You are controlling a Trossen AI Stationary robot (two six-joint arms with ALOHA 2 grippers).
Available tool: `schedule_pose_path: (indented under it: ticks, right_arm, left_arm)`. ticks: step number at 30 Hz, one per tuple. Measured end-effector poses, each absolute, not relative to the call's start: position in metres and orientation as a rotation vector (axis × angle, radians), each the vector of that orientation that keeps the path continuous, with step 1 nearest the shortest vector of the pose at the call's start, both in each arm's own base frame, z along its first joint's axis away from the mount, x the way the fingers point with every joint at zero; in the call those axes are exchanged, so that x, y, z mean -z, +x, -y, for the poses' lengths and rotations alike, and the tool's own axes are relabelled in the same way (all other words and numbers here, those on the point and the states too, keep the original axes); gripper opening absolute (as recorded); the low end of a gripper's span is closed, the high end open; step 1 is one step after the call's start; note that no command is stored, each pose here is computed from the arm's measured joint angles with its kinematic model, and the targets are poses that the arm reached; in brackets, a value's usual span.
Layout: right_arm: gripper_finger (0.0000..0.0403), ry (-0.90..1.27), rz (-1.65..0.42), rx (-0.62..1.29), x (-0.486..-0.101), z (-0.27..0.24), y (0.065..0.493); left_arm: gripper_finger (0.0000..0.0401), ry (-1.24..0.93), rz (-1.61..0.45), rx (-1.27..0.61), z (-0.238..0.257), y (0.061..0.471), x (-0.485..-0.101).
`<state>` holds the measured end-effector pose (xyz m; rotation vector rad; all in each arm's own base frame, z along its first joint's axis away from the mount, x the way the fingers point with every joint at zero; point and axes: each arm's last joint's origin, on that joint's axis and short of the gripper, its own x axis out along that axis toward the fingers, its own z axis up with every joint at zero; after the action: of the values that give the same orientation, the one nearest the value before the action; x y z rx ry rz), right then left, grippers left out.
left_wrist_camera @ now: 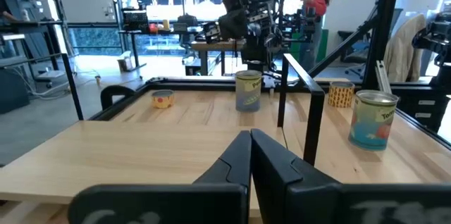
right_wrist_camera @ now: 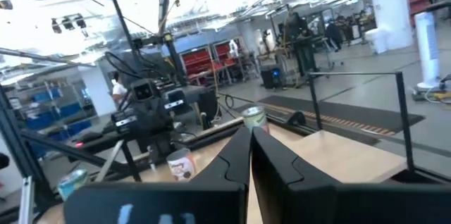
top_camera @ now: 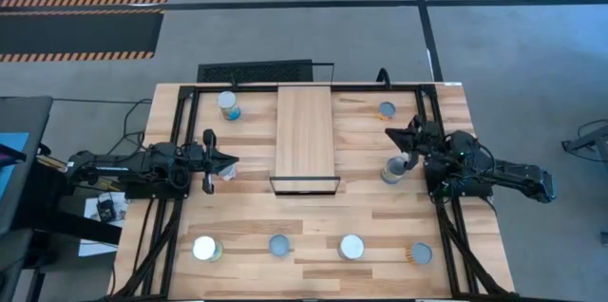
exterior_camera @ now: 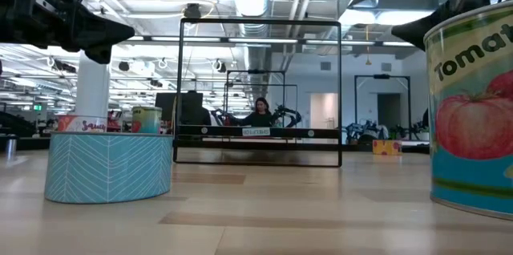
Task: Pick and place cans onto a shelf
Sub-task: Put the canned peas on the shelf
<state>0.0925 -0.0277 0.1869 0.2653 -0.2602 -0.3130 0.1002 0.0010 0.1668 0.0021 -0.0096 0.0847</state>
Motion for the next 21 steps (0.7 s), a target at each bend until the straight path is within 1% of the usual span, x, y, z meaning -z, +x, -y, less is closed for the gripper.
schedule_pose_path:
  ticks: [2,5,7,12,15,21]
  right_arm:
    - [0.0031,0.246,0.262,0.28,-0.192,0.026,0.092]
    - [0.0009,0.196,0.228,0.251,-0.209,0.023,0.089]
    - [0.0009,0.187,0.167,0.261,-0.221,0.021,0.088]
    - [0.0005,0.172,-0.056,0.327,-0.246,0.018,0.094]
    - [0.0004,0.177,-0.23,0.363,-0.249,0.016,0.105]
    - [0.0004,0.25,-0.517,0.338,-0.258,0.005,0.131]
  left_arm:
    - [0.0,-0.017,0.011,-0.085,-0.001,0.1,-0.167]
    - [0.0,-0.057,0.016,-0.086,-0.001,0.1,-0.167]
    - [0.0,-0.05,0.019,-0.096,-0.001,0.1,-0.168]
    - [0.0,-0.002,0.01,-0.1,-0.001,0.1,-0.167]
    - [0.0,-0.001,0.01,-0.107,-0.002,0.1,-0.167]
    - [0.0,-0.02,0.012,-0.115,-0.002,0.1,-0.167]
